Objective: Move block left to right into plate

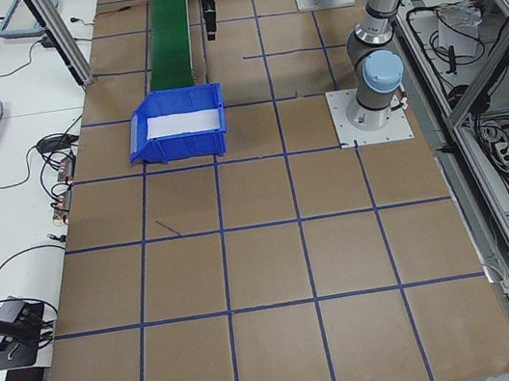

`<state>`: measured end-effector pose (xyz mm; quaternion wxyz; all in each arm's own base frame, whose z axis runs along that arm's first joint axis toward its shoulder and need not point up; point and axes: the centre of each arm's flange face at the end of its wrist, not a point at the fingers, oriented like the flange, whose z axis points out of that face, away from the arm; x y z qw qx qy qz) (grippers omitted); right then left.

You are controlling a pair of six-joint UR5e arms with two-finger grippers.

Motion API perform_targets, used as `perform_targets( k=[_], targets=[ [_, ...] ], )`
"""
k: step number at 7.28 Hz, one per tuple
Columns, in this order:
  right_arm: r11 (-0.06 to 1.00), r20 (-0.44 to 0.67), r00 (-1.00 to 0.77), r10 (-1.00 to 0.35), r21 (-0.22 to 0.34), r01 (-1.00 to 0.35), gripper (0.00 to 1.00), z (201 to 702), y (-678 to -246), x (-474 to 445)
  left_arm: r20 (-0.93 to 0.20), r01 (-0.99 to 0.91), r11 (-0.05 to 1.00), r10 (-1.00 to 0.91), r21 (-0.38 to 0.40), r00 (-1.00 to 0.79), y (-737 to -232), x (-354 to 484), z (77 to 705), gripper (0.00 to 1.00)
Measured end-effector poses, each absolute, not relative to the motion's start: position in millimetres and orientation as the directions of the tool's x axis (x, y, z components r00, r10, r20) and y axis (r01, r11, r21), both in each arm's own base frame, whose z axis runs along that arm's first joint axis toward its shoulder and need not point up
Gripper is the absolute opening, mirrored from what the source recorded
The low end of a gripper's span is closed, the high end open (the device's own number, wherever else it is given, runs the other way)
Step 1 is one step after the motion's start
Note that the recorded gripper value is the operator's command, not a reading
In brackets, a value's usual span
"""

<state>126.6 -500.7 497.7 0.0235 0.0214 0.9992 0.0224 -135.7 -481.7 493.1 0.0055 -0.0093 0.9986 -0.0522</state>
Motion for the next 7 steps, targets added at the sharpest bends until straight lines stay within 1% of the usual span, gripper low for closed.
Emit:
perform_targets(
  k=[2, 3, 5, 7],
  targets=[
    [0.995, -0.003, -1.0, 0.03, 0.091, 0.029, 1.0, 498.9, -487.9, 145.8, -0.01, -0.018, 0.994, -0.019, -0.105, -1.0, -481.4, -135.7, 493.2, 1.0],
    [0.994, 0.006, -0.999, 0.037, 0.102, 0.037, 1.0, 496.2, -485.1, 148.3, -0.01, -0.018, 0.994, -0.019, -0.105, -1.0, -481.4, -135.6, 493.3, 1.0],
    [0.985, 0.025, -0.993, 0.119, 0.12, 0.122, 1.0, 495.8, -481.8, 150.4, -0.01, -0.018, 0.994, -0.019, -0.104, -1.0, -481.5, -135.6, 493.1, 1.0],
    [0.982, 0.032, -0.989, 0.142, 0.122, 0.144, 1.0, 498.2, -481.2, 150.7, -0.01, -0.018, 0.994, -0.019, -0.105, -1.0, -481.5, -135.6, 493.1, 1.0]
  ],
)
